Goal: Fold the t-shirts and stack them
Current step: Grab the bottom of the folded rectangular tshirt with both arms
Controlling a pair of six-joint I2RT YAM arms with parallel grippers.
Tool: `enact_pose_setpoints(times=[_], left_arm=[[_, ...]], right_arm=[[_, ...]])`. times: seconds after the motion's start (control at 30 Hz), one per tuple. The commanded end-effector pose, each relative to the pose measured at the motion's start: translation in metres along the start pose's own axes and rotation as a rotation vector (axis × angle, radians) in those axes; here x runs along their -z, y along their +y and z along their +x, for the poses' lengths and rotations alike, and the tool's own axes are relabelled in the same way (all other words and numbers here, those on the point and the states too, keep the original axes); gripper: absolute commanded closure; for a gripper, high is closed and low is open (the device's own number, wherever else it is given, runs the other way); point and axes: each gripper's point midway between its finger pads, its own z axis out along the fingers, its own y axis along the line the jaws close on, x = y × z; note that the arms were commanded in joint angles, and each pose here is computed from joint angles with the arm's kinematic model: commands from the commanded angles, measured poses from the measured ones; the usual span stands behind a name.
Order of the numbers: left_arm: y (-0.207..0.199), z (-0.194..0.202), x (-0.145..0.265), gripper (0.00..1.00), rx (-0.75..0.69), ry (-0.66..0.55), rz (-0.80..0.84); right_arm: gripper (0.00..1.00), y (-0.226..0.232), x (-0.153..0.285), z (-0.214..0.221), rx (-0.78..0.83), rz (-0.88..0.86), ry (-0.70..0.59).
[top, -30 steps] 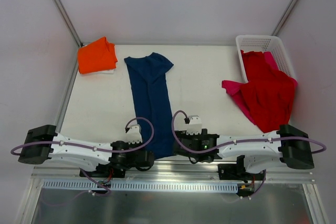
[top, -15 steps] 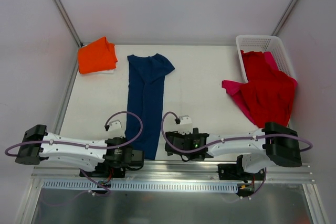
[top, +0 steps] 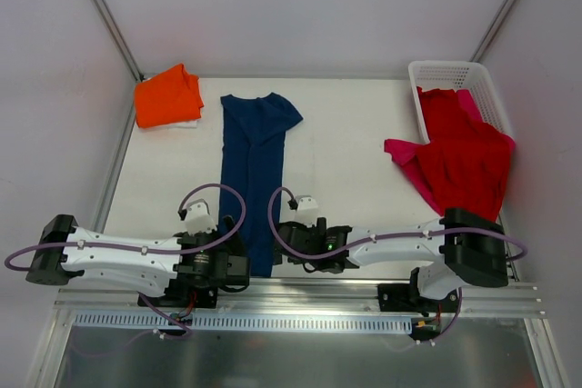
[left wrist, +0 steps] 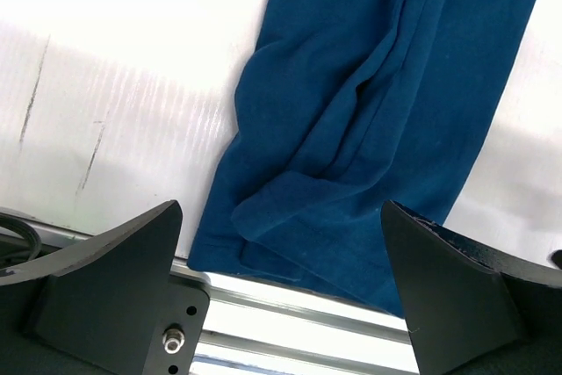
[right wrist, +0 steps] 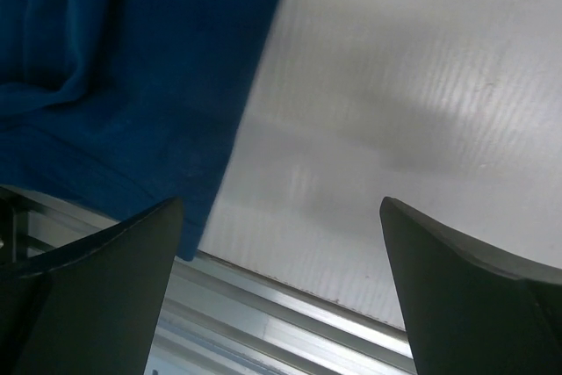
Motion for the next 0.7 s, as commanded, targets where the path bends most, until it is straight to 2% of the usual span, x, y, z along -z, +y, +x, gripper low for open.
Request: enact_pose_setpoints(times=[0.0,0.13,0.23,0.27,0.3,0.37,0.4,0.47,0.5,0.67], left_arm=[[0.024,-0.004,-0.006,0.01,-0.040,-0.038,-0.074],[0.035,0.008,-0.012,0.01,-0.044,-0.012,-0.118],[0.037,0.016,-0.014,0.08,-0.053,0.009,-0.124],[0.038,0.018,-0.015,0.13,-0.057,0.015,-0.126],[0.037,0.020,-0.016,0.25,-0.051,0.022,-0.123],[0.037,0.025,-0.017,0.38,-0.047,0.034,-0.120],[0.037,0.027,-0.018,0.54,-0.043,0.039,-0.117],[0.036,0.030,-0.019,0.65,-0.041,0.048,-0.108],[0.033,0.032,-0.019,0.74,-0.036,0.053,-0.101],[0.031,0.037,-0.021,0.85,-0.036,0.060,-0.097]], right_arm=[[0.01,0.024,-0.008,0.006,-0.091,-0.112,0.007],[0.01,0.035,-0.021,0.027,-0.158,-0.157,0.068],[0.01,0.051,-0.026,0.031,-0.163,-0.179,0.072],[0.01,0.054,-0.025,0.035,-0.159,-0.176,0.082],[0.00,0.061,-0.025,0.033,-0.164,-0.186,0.080],[0.01,0.065,-0.027,0.037,-0.153,-0.185,0.093],[0.00,0.068,-0.027,0.035,-0.154,-0.188,0.094],[0.01,0.069,-0.028,0.036,-0.152,-0.188,0.096],[0.00,0.069,-0.028,0.036,-0.152,-0.188,0.095],[0.01,0.057,-0.026,0.035,-0.141,-0.145,0.089]])
